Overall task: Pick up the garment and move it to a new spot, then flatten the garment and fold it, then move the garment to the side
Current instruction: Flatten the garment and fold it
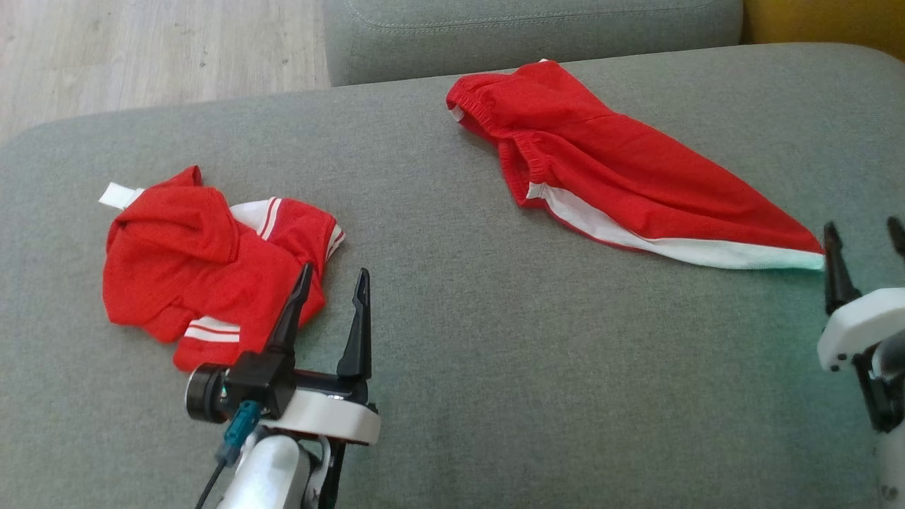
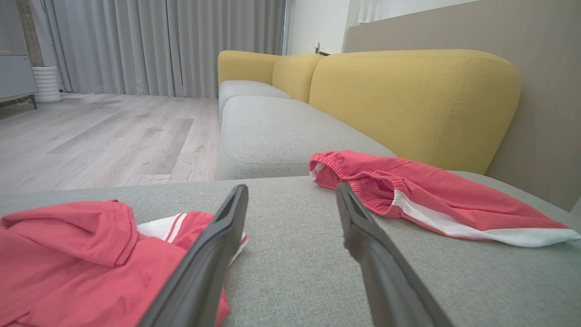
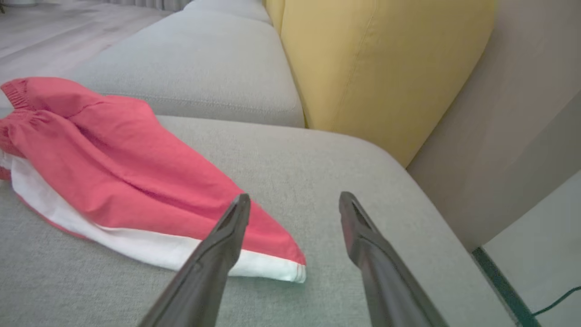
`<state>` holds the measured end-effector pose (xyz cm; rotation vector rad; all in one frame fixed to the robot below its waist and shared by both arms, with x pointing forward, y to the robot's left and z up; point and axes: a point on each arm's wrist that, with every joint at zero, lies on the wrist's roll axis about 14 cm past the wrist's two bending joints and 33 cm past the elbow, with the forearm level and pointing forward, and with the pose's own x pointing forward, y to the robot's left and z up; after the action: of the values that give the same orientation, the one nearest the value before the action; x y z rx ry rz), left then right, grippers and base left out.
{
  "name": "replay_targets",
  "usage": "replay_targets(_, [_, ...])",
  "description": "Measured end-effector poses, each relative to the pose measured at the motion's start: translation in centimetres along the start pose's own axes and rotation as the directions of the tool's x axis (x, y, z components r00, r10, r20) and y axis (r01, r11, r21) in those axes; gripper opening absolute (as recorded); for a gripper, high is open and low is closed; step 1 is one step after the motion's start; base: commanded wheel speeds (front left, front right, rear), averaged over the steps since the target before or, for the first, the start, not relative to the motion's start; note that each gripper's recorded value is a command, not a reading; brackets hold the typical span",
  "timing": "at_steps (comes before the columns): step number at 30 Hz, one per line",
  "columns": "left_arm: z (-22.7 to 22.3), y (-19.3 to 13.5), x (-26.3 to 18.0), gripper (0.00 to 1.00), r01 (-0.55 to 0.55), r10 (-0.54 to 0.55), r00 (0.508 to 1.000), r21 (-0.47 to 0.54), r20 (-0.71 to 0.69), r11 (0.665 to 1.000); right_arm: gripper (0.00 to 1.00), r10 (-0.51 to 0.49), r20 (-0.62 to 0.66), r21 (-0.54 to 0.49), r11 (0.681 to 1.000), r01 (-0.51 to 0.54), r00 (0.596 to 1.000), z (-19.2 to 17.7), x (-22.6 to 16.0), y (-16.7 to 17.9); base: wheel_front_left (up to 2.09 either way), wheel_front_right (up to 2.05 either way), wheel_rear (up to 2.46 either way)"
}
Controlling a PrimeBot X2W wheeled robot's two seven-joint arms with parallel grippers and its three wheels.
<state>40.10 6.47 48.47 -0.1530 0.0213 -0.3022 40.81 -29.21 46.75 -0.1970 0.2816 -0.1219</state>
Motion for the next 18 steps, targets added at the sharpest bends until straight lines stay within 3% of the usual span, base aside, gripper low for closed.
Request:
replay_targets(6, [0.1, -0.2, 0.1, 1.00, 0.007, -0.007, 1.000, 0.004, 0.003, 1.000, 1.00, -0.035, 0.169, 0.030, 0.999, 0.031, 0.985, 4.0, -0.6, 0.3, 0.00, 0.00, 0.00])
replay_targets(11, [0.1, -0.6, 0.3, 1.00, 0.021, -0.021, 1.000, 0.009, 0.004, 1.000, 1.00, -0.036, 0.361, 0.121, 0.993, -0.008, 0.932, 8.1, -2.1, 2.3, 0.00, 0.00, 0.00])
replay_targets(14, [0.1, -0.9, 0.4, 1.00, 0.033, -0.033, 0.999, 0.006, 0.002, 0.999, 1.00, -0.004, 0.389, 0.161, 0.985, -0.064, 0.921, 7.6, -3.2, 4.2, 0.00, 0.00, 0.00])
replay_targets(18, [-0.4, -1.2, 0.7, 1.00, 0.049, -0.049, 0.999, -0.001, -0.008, 0.999, 1.00, 0.045, 0.335, 0.185, 0.976, -0.112, 0.941, 4.5, -4.4, 6.4, 0.00, 0.00, 0.00])
